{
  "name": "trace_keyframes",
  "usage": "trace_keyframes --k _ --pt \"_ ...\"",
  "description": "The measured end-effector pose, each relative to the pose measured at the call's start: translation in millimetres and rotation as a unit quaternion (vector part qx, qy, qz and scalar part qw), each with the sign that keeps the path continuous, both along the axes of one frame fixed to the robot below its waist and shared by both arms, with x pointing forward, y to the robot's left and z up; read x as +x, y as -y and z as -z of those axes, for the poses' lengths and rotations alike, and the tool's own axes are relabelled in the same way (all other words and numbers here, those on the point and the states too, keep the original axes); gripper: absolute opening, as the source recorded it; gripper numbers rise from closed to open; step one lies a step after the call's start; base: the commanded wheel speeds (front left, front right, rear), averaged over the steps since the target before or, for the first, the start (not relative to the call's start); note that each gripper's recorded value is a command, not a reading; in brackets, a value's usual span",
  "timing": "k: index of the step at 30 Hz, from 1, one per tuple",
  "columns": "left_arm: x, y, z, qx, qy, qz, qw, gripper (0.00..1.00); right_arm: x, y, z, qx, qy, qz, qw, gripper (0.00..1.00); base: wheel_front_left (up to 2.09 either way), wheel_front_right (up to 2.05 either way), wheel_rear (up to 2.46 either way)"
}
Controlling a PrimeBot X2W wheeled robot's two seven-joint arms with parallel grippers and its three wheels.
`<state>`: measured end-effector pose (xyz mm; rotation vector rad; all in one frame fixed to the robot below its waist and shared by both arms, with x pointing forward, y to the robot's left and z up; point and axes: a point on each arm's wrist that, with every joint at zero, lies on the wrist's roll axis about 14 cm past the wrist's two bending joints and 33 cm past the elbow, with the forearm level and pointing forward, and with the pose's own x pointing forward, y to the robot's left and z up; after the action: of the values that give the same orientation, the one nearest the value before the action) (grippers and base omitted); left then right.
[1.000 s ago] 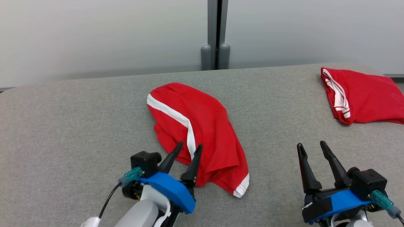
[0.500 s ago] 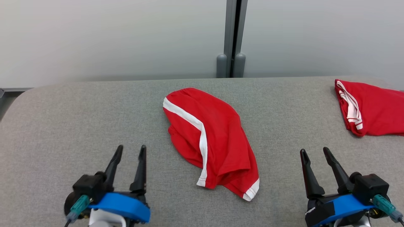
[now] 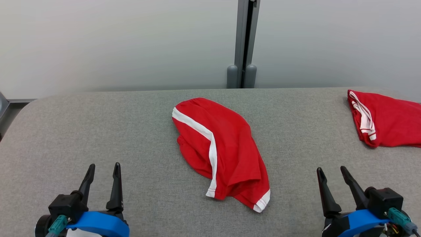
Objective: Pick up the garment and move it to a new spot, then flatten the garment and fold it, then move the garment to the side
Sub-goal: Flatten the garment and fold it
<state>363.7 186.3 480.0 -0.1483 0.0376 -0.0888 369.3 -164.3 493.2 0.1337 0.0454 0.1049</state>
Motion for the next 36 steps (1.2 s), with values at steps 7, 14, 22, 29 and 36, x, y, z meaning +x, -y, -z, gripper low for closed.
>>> trace_keyframes --k 7,14,22,29,36 --pt "1 8 -1 -0.014 0.003 0.005 1.0 1.0 -2 -15 7 0.005 -0.011 -0.022 1.0 1.0 0.0 0.0 0.0" --pt "3 4 1 -0.015 0.001 0.0 1.0 1.0 -6 -79 17 -0.006 -0.037 -0.12 0.992 1.0 0.0 0.0 0.0" --pt "8 5 2 -0.018 0.001 0.0 1.0 1.0 -11 -150 51 -0.012 -0.128 -0.237 0.963 1.0 0.0 0.0 0.0" --pt "11 1 4 -0.019 -0.002 -0.005 1.0 1.0 6 -163 68 0.011 -0.167 -0.251 0.953 1.0 0.0 0.0 0.0" --pt "10 -5 10 -0.02 -0.009 -0.016 1.0 1.0 16 -171 83 0.003 -0.193 -0.263 0.945 1.0 0.0 0.0 0.0"
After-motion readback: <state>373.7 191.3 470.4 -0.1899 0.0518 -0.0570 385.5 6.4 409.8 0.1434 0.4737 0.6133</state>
